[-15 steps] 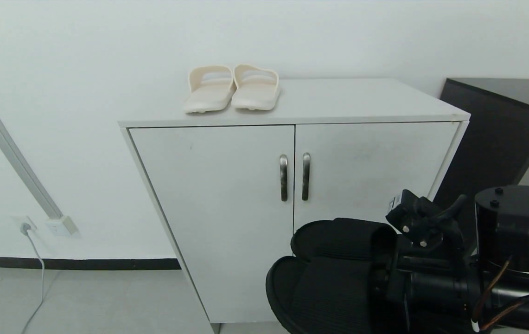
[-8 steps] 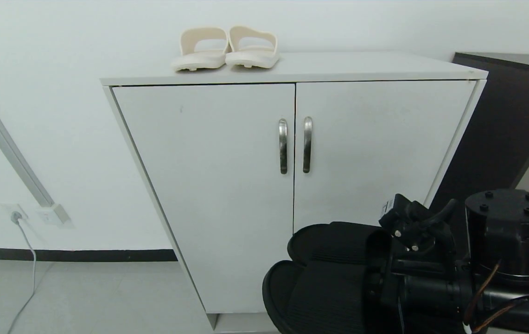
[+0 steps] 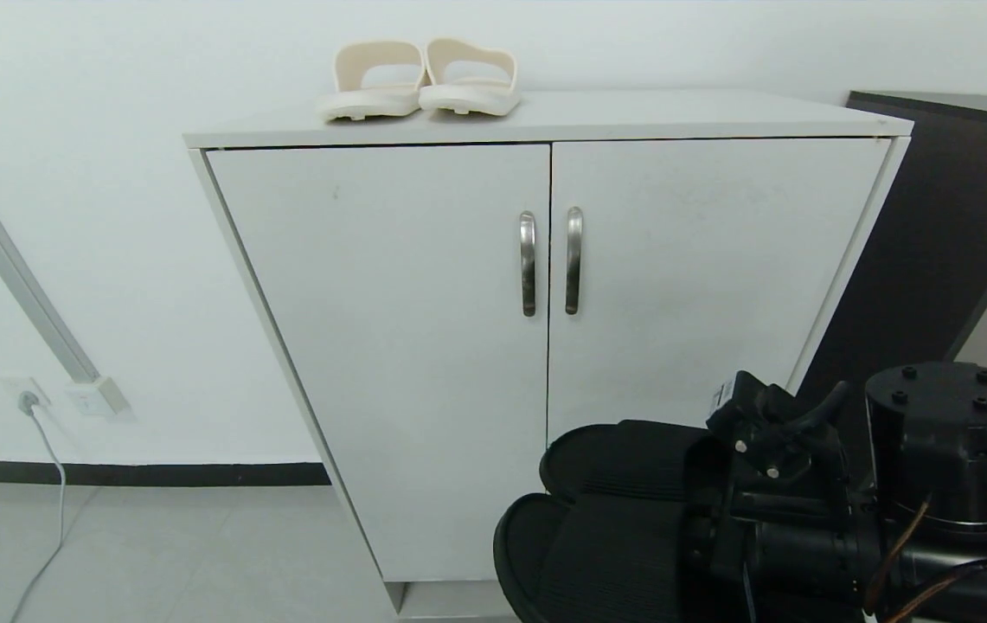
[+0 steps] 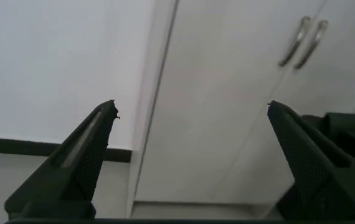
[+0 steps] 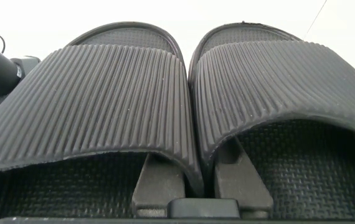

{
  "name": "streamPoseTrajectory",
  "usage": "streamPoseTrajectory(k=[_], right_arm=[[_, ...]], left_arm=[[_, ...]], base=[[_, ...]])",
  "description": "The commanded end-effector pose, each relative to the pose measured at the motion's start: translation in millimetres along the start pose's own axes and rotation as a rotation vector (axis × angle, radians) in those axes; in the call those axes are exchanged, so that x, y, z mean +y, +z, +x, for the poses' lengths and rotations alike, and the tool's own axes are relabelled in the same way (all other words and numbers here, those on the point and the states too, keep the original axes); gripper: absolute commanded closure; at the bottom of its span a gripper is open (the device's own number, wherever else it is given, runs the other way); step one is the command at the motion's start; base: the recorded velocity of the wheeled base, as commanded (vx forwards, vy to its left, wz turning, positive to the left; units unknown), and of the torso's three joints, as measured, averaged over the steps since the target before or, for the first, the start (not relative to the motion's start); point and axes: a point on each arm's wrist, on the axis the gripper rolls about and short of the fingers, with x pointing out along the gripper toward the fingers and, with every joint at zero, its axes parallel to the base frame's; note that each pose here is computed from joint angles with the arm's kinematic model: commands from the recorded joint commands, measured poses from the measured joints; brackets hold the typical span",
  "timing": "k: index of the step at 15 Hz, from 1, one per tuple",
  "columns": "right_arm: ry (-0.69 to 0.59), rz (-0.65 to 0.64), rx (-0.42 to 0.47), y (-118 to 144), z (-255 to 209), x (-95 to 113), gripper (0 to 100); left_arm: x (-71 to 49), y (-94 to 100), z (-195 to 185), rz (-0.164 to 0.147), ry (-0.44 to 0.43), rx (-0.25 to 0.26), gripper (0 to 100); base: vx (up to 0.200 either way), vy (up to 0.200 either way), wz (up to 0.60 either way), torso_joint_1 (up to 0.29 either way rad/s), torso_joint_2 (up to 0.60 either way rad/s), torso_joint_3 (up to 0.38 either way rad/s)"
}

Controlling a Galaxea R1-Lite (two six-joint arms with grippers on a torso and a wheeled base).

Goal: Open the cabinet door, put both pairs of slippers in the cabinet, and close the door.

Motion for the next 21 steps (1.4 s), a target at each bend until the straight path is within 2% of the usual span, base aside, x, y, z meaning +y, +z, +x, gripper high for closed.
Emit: streamPoseTrajectory(k=[1,2,3,5,7,9,10,11,12,13,17,18,20,21], right_arm=[[0.001,-0.001,-0.001,0.0,-0.8,0.3,100],[0.001,-0.001,0.001,-0.5,-0.8,0.3,100],[0.000,-0.002,0.001,-0.5,-0.8,0.3,100],[0.008,-0.005,0.003,-0.9,-0.3,2.8,100],[0.008,-0.006,-0.002,0.1,-0.9,3.0,100],[0.008,-0.004,0.000,-0.4,-1.0,3.0,100],[0.007,-0.004,0.000,-0.4,-1.1,2.6,100],[0.007,-0.003,0.001,-0.8,-1.1,2.7,100],[0.008,-0.004,0.001,-0.8,-1.0,3.0,100],[0.007,-0.003,0.003,-1.1,-0.8,2.6,100],[0.007,-0.005,-0.005,-0.1,-3.4,3.2,100],[0.007,-0.004,-0.002,-0.9,-3.5,3.3,100],[0.007,-0.003,0.007,-4.5,-5.9,4.0,100],[0.007,-0.003,0.007,-4.5,-5.9,4.0,100]], left_arm=[[-3.1,10.7,30.4,-0.021,-0.078,0.172,0],[-4.7,14.1,44.2,-0.028,-0.131,0.215,0],[-5.7,17.2,57.4,-0.032,-0.167,0.237,0],[-8.3,21.7,84.5,-0.022,-0.262,0.263,0],[-14.7,28.5,109.0,-0.006,-0.353,0.260,0],[-31.2,44.0,129.6,0.001,-0.475,0.241,0],[-44.2,52.9,137.7,0.001,-0.559,0.242,0],[-56.9,57.4,145.6,-0.001,-0.629,0.256,0],[-62.0,58.6,148.8,-0.001,-0.656,0.263,0],[-77.8,57.8,162.4,-0.002,-0.720,0.302,0],[-121.9,46.7,201.0,0.000,-0.835,0.403,0],[-125.2,46.1,204.0,-0.001,-0.842,0.409,0],[-153.7,41.6,229.0,-0.017,-0.882,0.441,0],[-158.0,41.5,234.0,-0.021,-0.885,0.442,0]], base=[[0.000,0.000,0.00,0.000,0.00,0.000],[0.000,0.000,0.00,0.000,0.00,0.000],[0.000,0.000,0.00,0.000,0.00,0.000],[0.000,0.000,0.00,0.000,0.00,0.000],[0.000,0.000,0.00,0.000,0.00,0.000],[0.000,0.000,0.00,0.000,0.00,0.000],[0.000,0.000,0.00,0.000,0.00,0.000],[0.000,0.000,0.00,0.000,0.00,0.000],[0.000,0.000,0.00,0.000,0.00,0.000],[0.000,0.000,0.00,0.000,0.00,0.000],[0.000,0.000,0.00,0.000,0.00,0.000],[0.000,0.000,0.00,0.000,0.00,0.000],[0.000,0.000,0.00,0.000,0.00,0.000],[0.000,0.000,0.00,0.000,0.00,0.000]])
